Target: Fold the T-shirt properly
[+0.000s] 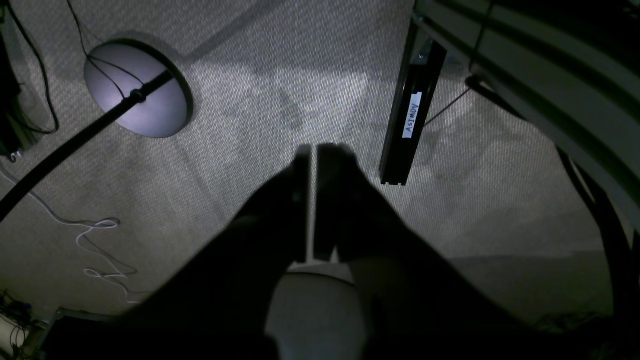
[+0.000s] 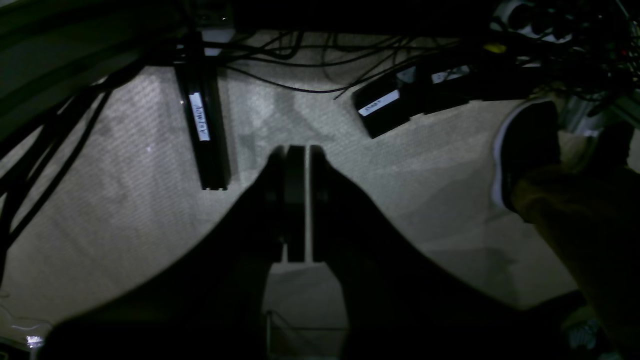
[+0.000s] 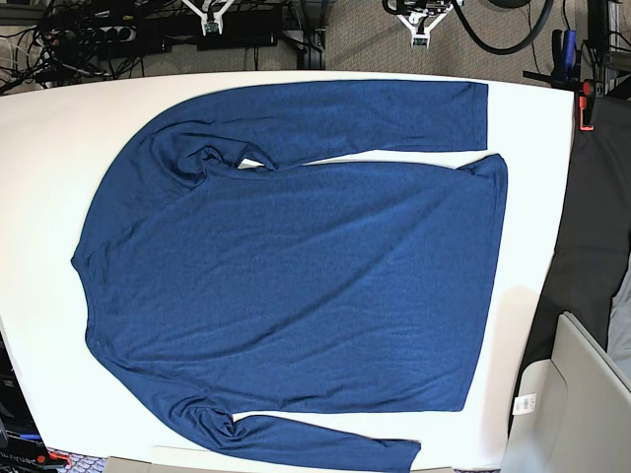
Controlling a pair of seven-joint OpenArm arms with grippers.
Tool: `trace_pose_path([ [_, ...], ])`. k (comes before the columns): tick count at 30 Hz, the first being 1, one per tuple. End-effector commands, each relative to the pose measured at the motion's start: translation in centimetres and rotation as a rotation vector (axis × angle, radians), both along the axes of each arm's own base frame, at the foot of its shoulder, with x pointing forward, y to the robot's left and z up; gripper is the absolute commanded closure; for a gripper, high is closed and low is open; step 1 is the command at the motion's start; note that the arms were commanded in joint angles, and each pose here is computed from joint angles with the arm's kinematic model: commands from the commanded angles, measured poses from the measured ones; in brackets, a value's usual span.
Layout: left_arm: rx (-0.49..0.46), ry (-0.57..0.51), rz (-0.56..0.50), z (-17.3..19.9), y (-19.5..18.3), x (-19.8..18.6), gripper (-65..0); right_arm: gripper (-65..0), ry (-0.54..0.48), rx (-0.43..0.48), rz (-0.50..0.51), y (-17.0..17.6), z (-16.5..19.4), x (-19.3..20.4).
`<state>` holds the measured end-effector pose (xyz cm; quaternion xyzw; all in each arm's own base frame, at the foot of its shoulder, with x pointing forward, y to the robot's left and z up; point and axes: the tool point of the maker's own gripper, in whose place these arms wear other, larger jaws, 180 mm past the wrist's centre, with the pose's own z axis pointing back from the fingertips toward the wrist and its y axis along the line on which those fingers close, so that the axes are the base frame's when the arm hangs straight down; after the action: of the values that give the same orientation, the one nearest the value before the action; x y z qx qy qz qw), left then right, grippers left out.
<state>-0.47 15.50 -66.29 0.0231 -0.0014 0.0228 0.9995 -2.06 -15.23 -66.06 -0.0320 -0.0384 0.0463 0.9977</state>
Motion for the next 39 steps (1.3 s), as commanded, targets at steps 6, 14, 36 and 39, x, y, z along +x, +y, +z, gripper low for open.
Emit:
trace_pose_path([
  [6, 0.026, 0.002, -0.001, 0.1, 1.5, -0.5, 0.0, -0.6, 0.002, -0.023, 0.003, -1.5, 0.1, -0.4],
  [14, 0.026, 0.002, -0.001, 0.1, 1.5, -0.5, 0.0, -0.6, 0.002, -0.02, 0.002, -1.3, 0.1, -0.4],
  [36, 0.056, -0.001, -0.006, 0.5, 3.3, -1.9, 0.0, -0.6, 0.048, -0.043, 0.01, -2.7, 0.4, -3.5],
  [39, 0.088, -0.004, -0.019, 1.0, 5.3, -3.2, 0.0, -0.6, 0.065, -0.047, 0.013, -3.0, 0.6, -4.9],
])
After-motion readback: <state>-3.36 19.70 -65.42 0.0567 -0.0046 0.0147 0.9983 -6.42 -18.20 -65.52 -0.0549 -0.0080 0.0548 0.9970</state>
